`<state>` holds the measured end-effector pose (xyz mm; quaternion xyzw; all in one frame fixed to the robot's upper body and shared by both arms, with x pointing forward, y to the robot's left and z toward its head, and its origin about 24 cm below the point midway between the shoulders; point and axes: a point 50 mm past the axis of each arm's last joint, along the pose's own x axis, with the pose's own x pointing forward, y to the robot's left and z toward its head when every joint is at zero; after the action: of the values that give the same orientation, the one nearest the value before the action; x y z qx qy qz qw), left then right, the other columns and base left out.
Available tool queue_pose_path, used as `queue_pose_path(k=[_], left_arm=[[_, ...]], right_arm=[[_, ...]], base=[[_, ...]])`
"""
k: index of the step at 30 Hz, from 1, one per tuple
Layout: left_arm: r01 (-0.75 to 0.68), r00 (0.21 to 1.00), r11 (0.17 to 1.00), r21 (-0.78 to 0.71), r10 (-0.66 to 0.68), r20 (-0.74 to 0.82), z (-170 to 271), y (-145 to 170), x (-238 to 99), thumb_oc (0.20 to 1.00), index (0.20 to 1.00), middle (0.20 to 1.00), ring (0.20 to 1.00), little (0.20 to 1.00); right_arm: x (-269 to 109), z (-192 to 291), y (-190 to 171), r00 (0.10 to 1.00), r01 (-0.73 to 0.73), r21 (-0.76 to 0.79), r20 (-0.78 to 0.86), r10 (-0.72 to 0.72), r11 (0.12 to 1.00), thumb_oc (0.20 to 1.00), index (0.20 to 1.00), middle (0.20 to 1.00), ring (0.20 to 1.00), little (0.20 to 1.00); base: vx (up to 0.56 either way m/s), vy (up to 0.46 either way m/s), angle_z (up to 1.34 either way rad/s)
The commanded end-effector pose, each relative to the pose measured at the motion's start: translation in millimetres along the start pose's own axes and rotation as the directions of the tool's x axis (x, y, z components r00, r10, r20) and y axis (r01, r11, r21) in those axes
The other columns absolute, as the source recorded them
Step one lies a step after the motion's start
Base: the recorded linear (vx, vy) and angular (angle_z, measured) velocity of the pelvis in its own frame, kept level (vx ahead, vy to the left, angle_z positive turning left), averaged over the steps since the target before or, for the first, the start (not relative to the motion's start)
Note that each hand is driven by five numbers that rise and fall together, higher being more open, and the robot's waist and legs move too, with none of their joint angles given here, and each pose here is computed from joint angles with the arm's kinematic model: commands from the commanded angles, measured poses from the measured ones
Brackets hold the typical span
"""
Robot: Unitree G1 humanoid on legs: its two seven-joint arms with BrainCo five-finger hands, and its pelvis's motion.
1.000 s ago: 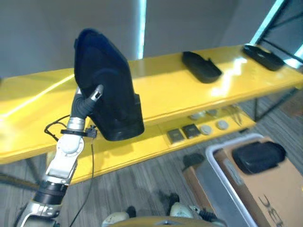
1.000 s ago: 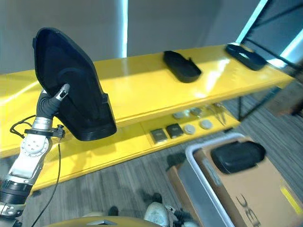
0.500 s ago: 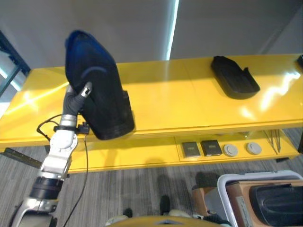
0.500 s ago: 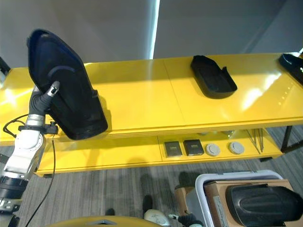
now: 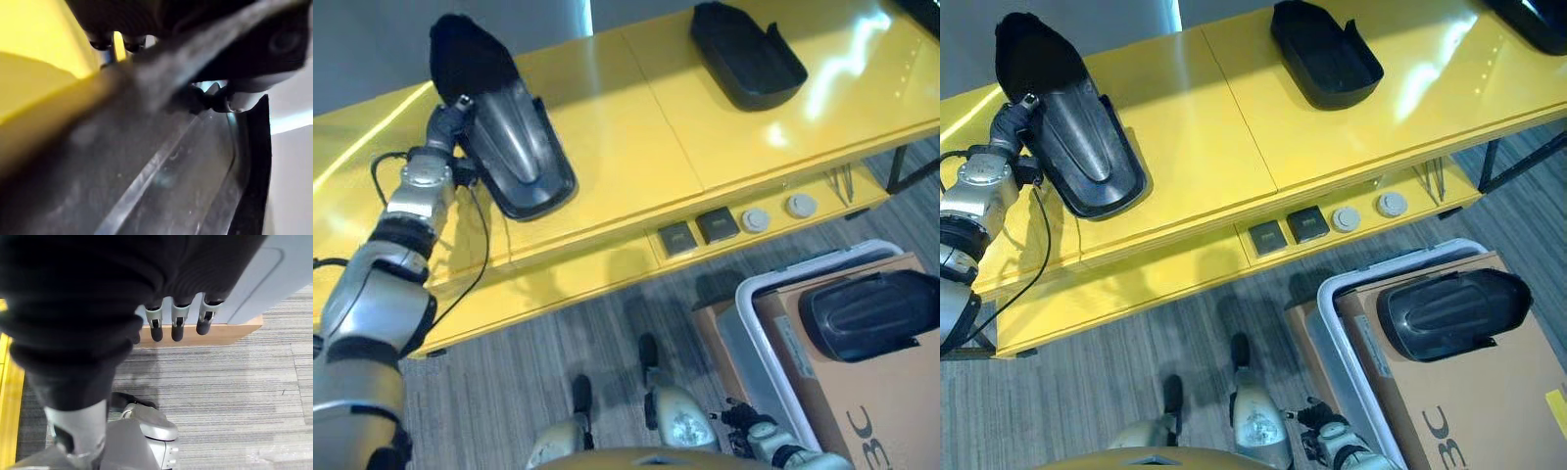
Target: Move parts from the plastic box to the shelf.
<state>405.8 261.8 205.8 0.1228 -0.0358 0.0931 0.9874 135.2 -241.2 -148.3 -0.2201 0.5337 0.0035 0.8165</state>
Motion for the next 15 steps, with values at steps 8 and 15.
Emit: queue_pose_path(k=[8,15], left_arm=[[-0.068,0.994,0.998,-0.002,0.068,0.083,43,27,7,0.200,0.200,0.200,0.200,0.200],[0.003,0.989,0.981,0.192,-0.031,0.143,55,26,4,0.200,0.200,0.200,0.200,0.200]], right_arm=[[2,13,9,0.999,-0.051,-0.011,0.015,0.051,0.999,1.000,1.000,1.000,1.000,1.000],[2,18,4,0.998,-0.050,0.005,0.042,0.049,0.999,1.000,1.000,1.000,1.000,1.000]], base=[[0.00,0.007,-0.14],[0.00,-0.001,-0.05]])
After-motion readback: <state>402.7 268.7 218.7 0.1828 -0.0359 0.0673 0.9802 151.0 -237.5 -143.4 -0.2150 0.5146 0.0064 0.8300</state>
